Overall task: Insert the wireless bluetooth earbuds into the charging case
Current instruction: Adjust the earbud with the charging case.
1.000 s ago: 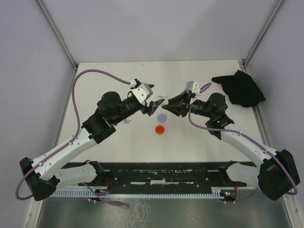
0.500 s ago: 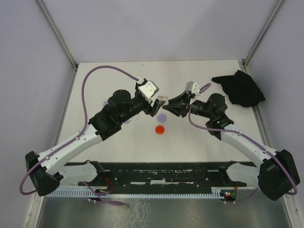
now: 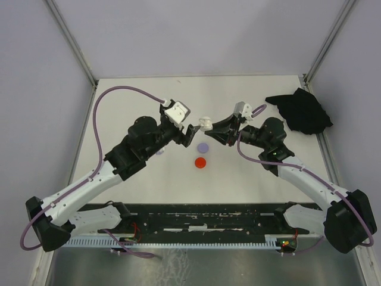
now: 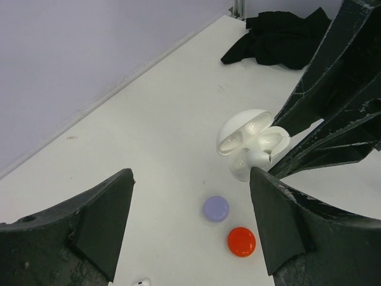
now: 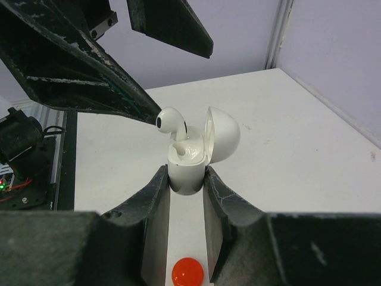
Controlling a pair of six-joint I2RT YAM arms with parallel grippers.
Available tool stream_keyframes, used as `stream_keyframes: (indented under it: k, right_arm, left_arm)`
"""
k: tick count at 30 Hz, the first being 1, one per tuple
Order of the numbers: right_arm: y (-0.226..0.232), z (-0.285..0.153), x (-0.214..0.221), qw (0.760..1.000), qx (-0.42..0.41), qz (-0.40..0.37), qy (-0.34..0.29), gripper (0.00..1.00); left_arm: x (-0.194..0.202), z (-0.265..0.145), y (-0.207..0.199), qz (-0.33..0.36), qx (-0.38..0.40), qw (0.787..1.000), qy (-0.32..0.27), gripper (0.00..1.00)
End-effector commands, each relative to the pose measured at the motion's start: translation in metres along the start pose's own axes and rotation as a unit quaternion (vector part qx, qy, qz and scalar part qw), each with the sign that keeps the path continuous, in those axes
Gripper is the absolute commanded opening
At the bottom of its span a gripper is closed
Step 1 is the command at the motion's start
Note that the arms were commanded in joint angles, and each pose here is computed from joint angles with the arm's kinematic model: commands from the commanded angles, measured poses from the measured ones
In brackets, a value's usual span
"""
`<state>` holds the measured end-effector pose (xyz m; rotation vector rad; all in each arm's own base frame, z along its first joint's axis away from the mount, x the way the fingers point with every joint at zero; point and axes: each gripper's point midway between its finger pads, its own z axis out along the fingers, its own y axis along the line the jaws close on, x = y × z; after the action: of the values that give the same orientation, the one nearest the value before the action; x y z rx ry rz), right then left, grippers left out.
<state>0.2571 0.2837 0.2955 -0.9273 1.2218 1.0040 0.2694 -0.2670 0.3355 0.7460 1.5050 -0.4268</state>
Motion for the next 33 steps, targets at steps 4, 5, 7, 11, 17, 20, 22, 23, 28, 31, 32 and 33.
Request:
stream_keyframes:
  k: [4, 5, 7, 11, 17, 20, 22, 23, 28, 31, 32, 33]
  right_arm:
    - [0.008, -0.002, -0.021, 0.999, -0.012, -0.025, -0.025, 0.02]
    - [0.008, -0.002, -0.02, 0.999, -0.011, -0.025, -0.025, 0.02]
    - [0.008, -0.002, -0.02, 0.999, -0.012, -0.025, -0.025, 0.02]
    - [0.007, -0.002, -0.019, 0.999, -0.008, -0.024, -0.024, 0.02]
    - [0.004, -0.002, -0.018, 0.999, -0.002, -0.022, -0.024, 0.02]
    - [0.003, -0.002, -0.017, 1.0, 0.0, -0.021, -0.023, 0.02]
    - [0.003, -0.001, -0.018, 0.999, 0.0, -0.02, -0.024, 0.02]
    - [0.003, -0.001, -0.019, 0.999, 0.001, -0.02, -0.026, 0.02]
    - [0.003, -0.001, -0.021, 0.999, 0.001, -0.02, -0.029, 0.02]
    - [0.004, -0.001, -0.023, 0.999, 0.001, -0.021, -0.031, 0.02]
    - [0.004, -0.002, -0.023, 0.999, 0.001, -0.021, -0.031, 0.02]
    - [0.004, -0.002, -0.023, 0.999, 0.001, -0.021, -0.03, 0.02]
  left_arm:
    - [-0.002, -0.002, 0.021, -0.025, -0.048, 0.999, 0.001, 0.86]
    - [-0.003, -0.002, 0.021, -0.027, -0.047, 0.999, 0.0, 0.86]
    - [-0.008, -0.003, 0.015, -0.031, -0.03, 0.999, -0.007, 0.86]
    - [-0.028, -0.012, 0.0, -0.041, 0.019, 0.998, -0.037, 0.87]
    - [-0.037, -0.021, -0.007, -0.084, 0.036, 0.995, -0.031, 0.88]
    - [-0.042, -0.023, -0.008, -0.105, 0.036, 0.993, -0.035, 0.88]
    - [-0.046, -0.022, -0.008, -0.115, 0.037, 0.992, -0.041, 0.88]
    - [-0.048, -0.021, -0.009, -0.123, 0.039, 0.991, -0.044, 0.88]
    - [-0.047, -0.007, -0.016, -0.139, 0.051, 0.988, -0.035, 0.88]
    - [-0.036, 0.0, -0.014, -0.139, 0.041, 0.989, -0.017, 0.88]
    - [-0.033, 0.001, -0.013, -0.137, 0.036, 0.99, -0.01, 0.88]
    - [-0.028, 0.001, -0.011, -0.134, 0.029, 0.991, -0.003, 0.88]
